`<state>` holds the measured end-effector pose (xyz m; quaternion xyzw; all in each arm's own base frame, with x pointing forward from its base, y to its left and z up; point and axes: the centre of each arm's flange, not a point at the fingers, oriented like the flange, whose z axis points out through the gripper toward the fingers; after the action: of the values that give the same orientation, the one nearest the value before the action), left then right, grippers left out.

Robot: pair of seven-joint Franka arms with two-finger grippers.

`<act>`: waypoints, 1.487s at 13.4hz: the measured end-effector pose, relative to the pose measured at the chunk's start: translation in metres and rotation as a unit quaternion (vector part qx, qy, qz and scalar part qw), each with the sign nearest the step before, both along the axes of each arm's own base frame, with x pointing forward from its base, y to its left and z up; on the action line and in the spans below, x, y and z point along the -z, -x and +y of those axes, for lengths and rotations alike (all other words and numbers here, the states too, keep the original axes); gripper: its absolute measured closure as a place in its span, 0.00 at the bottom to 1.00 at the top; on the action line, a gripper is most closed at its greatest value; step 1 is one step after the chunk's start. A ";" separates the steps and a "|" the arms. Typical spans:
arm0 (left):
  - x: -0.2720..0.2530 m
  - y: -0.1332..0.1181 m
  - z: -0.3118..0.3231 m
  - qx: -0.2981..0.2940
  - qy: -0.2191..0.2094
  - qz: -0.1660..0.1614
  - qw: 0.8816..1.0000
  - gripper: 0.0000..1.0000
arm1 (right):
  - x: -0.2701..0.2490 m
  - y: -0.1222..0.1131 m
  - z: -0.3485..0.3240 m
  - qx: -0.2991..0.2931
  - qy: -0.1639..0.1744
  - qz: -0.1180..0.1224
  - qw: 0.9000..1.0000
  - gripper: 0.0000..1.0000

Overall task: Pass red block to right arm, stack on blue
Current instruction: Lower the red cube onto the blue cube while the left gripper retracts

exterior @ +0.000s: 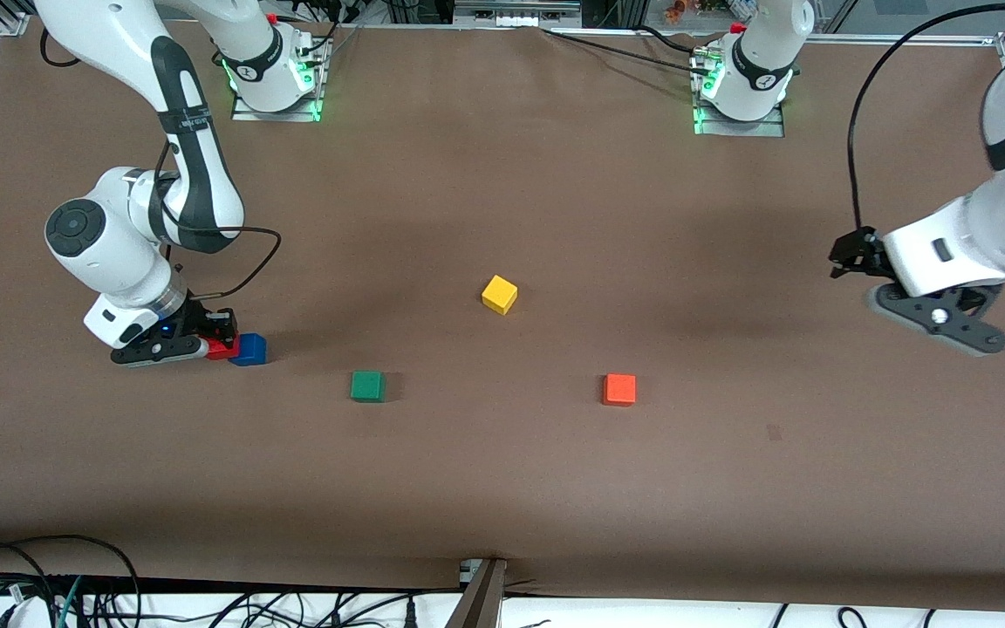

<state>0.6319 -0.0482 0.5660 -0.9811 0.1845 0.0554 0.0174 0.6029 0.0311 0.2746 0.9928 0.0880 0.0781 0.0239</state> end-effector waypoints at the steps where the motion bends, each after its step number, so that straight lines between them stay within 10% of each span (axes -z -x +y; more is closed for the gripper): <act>1: -0.013 0.002 0.010 -0.034 -0.007 -0.012 0.999 0.00 | 0.000 0.000 0.003 0.005 -0.001 -0.001 1.000 0.45; 7: -0.043 0.041 0.023 -0.132 -0.015 -0.069 0.989 0.00 | -0.003 0.000 0.023 0.006 -0.004 -0.012 1.000 0.45; 11: -0.040 0.092 0.018 -0.134 -0.018 -0.043 0.990 0.00 | 0.003 0.005 0.019 0.009 -0.001 -0.016 1.000 0.45; 20: -0.033 0.094 0.032 -0.158 0.009 -0.028 0.987 0.00 | 0.007 0.007 0.018 0.011 0.001 -0.019 1.000 0.45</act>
<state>0.5382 -0.0159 0.5994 -0.9992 0.0274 0.0287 0.0051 0.5958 0.0487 0.2679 0.9920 0.0762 0.0968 0.0274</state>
